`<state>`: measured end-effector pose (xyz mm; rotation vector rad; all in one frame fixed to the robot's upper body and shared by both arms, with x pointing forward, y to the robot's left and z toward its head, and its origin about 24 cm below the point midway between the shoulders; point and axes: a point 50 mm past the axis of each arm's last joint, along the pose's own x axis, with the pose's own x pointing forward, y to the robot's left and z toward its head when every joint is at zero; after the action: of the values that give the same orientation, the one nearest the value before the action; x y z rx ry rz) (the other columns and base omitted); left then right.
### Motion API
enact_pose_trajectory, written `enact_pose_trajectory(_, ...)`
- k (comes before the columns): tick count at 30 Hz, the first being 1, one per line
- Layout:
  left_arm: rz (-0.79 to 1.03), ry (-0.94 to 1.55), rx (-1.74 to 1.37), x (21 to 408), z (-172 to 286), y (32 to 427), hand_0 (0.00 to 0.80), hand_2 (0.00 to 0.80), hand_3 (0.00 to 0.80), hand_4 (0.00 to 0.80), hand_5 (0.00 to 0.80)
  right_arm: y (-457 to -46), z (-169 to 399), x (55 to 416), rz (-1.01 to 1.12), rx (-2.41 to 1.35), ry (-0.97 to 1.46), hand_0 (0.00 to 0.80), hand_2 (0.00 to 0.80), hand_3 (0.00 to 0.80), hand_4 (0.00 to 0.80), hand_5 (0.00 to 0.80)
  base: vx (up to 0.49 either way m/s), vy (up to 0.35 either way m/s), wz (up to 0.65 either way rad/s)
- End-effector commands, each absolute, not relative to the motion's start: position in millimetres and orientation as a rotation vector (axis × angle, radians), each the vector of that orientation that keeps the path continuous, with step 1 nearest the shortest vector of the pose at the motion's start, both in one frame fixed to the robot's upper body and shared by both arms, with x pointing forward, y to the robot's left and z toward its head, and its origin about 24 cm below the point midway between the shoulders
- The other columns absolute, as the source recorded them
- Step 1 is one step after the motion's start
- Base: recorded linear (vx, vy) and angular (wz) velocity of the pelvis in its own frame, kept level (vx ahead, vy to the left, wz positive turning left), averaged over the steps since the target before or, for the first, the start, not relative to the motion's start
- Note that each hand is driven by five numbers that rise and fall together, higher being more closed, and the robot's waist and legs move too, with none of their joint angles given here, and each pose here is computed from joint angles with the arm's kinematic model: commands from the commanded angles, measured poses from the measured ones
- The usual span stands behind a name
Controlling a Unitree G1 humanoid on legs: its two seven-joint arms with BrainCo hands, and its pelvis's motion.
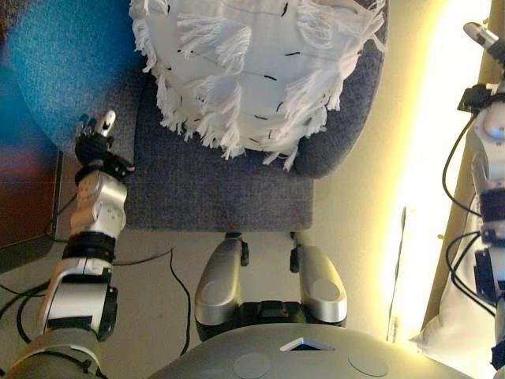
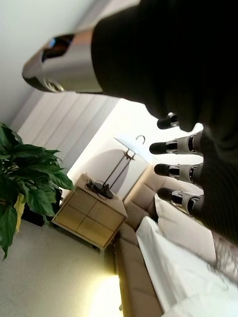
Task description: Pick up the cushion and take it to the sofa
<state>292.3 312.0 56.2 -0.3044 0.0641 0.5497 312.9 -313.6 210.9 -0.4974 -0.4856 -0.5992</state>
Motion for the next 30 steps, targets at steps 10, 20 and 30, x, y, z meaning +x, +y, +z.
enact_pose_trajectory(10,0.495,0.535,-0.133,183.5,-59.9,291.2,0.000,0.000,0.000,0.000,0.000,-315.4,69.4,228.0,-0.536,-0.492,-0.060,0.000,0.000,0.000,0.000,0.000,0.057,-0.010,0.00)
enact_pose_trajectory(20,0.476,1.330,-0.160,43.9,-161.1,258.6,0.000,0.000,0.000,0.000,0.000,-263.7,-138.5,99.9,-0.273,-0.347,0.999,0.000,0.000,0.000,0.000,0.000,0.032,-0.002,-0.03)
enact_pose_trajectory(30,0.444,1.558,-0.181,16.6,-175.8,218.1,0.000,0.000,0.000,0.000,0.000,-213.1,-173.9,43.8,-0.173,-0.170,1.380,0.000,0.000,0.000,0.000,0.000,0.005,0.013,-0.04)
